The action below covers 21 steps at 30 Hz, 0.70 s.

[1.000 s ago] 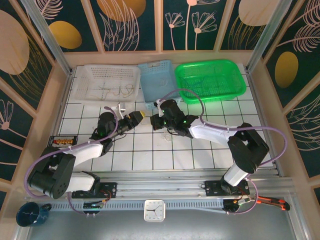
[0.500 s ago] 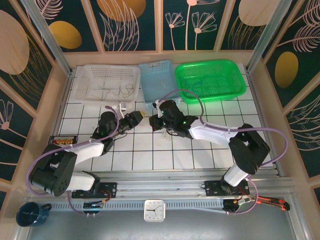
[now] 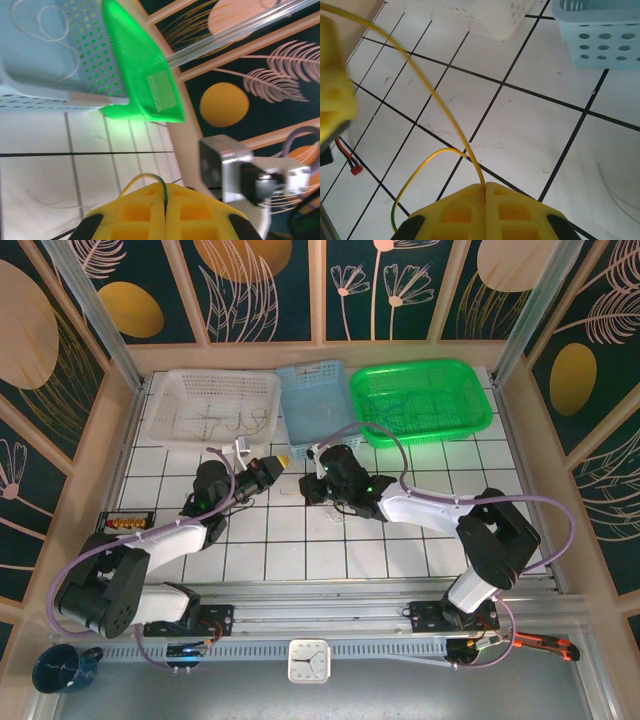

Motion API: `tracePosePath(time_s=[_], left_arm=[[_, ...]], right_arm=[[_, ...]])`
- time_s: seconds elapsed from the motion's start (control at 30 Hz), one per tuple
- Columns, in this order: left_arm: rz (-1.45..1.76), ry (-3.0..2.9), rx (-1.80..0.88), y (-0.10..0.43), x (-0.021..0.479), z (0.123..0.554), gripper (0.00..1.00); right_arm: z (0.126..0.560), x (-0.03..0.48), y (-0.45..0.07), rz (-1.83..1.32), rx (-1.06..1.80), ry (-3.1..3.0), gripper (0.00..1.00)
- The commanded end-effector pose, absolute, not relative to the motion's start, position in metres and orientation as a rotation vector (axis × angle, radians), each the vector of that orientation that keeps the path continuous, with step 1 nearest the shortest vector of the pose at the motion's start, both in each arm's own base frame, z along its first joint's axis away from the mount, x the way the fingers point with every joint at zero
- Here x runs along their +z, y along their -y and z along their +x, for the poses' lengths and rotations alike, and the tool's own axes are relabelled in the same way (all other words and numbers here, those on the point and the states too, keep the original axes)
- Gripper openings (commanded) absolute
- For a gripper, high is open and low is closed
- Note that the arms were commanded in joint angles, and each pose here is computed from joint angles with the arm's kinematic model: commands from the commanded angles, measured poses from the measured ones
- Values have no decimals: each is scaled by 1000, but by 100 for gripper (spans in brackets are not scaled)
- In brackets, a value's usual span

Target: Untangle the cables

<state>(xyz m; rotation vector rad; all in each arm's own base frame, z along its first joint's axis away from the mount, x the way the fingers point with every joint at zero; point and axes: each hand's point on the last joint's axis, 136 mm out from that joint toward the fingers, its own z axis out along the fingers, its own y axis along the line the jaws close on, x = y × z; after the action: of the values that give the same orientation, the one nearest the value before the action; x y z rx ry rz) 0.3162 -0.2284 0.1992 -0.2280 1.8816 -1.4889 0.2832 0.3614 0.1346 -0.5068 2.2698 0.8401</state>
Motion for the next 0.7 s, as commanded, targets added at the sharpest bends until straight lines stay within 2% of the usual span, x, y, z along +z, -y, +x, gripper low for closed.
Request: tracePosePath(time_s=[0.0, 0.2, 0.33, 0.53, 0.67], left_arm=[[-159, -1735, -1601, 235, 248, 310, 0], [-135, -1698, -1646, 239, 266, 303, 0], [-120, -1679, -1666, 241, 274, 299, 0], [-108, -1648, -1702, 243, 283, 295, 0], [-109, -1640, -1712, 243, 286, 295, 0]], right_arm=[[291, 157, -362, -455, 880, -2199, 0], [299, 180, -365, -438, 908, -2144, 5], [304, 198, -366, -422, 929, -2098, 14], [312, 216, -365, -395, 960, -2045, 16], [318, 227, -365, -379, 969, -2017, 26]])
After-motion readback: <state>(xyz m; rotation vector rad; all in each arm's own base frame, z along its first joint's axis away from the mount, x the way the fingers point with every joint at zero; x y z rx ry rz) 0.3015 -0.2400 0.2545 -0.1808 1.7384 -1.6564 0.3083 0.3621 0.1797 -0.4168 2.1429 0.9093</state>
